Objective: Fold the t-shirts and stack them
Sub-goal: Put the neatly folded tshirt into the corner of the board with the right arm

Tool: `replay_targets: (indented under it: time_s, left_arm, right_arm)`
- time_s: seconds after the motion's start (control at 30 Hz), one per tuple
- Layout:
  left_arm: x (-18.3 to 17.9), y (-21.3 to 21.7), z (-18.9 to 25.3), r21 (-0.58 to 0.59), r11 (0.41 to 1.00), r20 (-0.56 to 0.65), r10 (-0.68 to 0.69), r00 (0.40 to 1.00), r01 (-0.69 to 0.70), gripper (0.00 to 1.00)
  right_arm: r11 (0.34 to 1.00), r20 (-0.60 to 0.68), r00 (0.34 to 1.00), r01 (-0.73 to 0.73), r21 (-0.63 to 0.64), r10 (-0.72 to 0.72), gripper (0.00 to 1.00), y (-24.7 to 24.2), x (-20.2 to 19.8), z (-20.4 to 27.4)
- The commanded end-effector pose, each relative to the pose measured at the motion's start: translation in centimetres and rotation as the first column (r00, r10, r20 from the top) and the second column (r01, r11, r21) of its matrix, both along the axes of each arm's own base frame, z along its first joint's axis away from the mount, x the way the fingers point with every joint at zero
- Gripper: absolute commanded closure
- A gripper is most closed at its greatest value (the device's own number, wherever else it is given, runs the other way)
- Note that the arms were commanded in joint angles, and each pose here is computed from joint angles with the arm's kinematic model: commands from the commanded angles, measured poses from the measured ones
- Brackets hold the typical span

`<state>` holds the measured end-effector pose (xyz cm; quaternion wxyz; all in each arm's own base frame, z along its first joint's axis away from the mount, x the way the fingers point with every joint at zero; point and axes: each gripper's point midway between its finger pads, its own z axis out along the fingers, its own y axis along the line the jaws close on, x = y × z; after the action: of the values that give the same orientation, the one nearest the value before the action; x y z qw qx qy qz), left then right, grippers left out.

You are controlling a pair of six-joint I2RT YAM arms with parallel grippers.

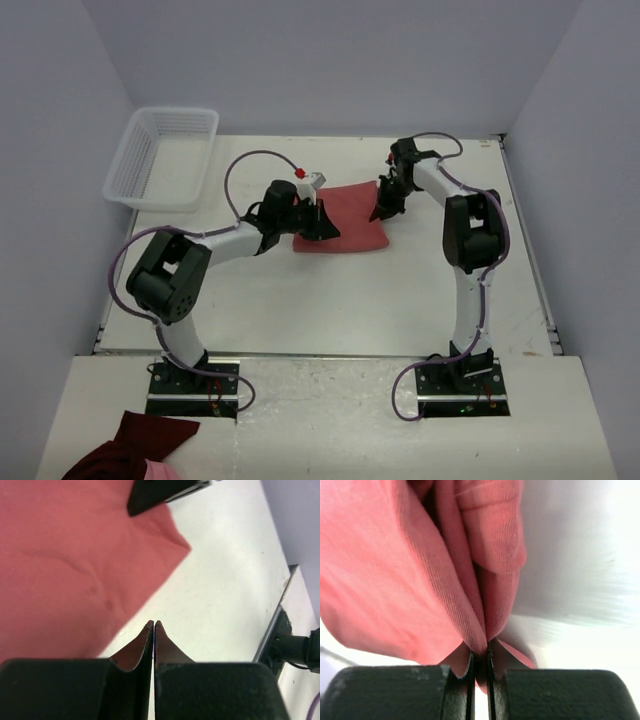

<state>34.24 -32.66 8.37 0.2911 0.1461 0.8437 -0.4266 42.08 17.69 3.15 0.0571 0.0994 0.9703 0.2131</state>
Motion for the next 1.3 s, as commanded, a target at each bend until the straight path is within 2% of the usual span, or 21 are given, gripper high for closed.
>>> replay_targets:
  time_s: [0.0,0.1,0.13,0.27,0.53,0.87,1.27]
  left_arm:
    - [-0.3,-1.1,7.3,-0.113,0.994,0.12,0.024,0.993,-0.01,1.0]
    - [-2.1,-1.2,9.4,-0.134,0.99,0.137,0.072,0.988,-0.053,1.0]
    - [-3.2,-1.8,9.8,-0.138,0.989,0.143,0.064,0.988,-0.045,1.0]
    - [-5.4,-1.1,12.1,-0.17,0.98,0.179,0.135,0.975,-0.105,1.0]
    - [-9.2,0.7,12.1,-0.162,0.981,0.167,0.134,0.977,-0.107,1.0]
    - [-11.7,1.8,11.1,-0.119,0.992,0.163,0.066,0.984,-0.047,1.0]
    - [-13.2,1.9,8.6,-0.076,0.997,0.13,0.001,0.991,0.009,1.0]
  right_arm:
    - [0.979,0.114,0.993,0.003,-0.205,0.021,1.0,-3.7,2.2,1.7]
    - [0.953,0.14,0.989,-0.002,-0.303,0.047,1.0,-5.4,3.1,2.1]
    - [0.926,0.14,0.989,0.015,-0.377,0.041,1.0,-6.8,3.3,1.8]
    - [0.856,0.161,0.986,0.05,-0.515,0.039,1.0,-9.6,4.5,2.3]
    - [0.691,0.186,0.982,0.124,-0.712,0.016,1.0,-14.9,6.5,5.1]
    - [0.573,0.24,0.969,0.232,-0.786,-0.063,1.0,-21.5,8.8,6.3]
    - [0.414,0.342,0.939,0.322,-0.851,-0.029,1.0,-28.4,13.0,7.7]
